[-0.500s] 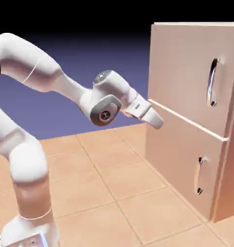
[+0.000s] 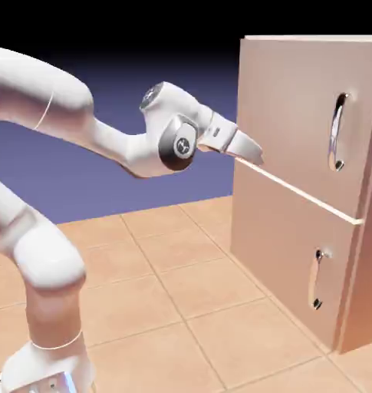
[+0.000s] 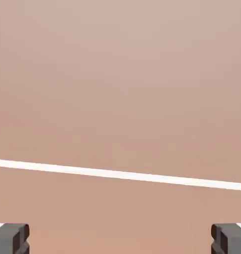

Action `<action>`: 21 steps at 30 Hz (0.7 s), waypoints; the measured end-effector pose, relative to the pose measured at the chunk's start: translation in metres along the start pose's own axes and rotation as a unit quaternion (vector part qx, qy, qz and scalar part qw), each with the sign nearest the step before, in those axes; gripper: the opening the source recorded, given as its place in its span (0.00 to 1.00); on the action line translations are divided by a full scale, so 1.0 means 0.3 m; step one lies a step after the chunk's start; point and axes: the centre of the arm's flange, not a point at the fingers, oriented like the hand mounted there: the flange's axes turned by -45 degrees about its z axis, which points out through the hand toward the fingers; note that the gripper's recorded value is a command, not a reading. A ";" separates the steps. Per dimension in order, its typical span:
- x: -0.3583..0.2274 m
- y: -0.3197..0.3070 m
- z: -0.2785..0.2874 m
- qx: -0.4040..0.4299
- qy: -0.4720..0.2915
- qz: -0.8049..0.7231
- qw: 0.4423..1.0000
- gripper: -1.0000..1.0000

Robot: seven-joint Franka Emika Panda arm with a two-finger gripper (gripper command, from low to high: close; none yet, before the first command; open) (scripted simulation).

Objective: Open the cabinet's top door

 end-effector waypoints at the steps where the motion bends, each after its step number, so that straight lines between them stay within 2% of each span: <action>1: 0.012 0.000 -0.009 0.000 0.007 -0.001 1.000 0.50; 21: 0.145 0.114 -0.106 -0.006 0.142 0.006 0.990 0.50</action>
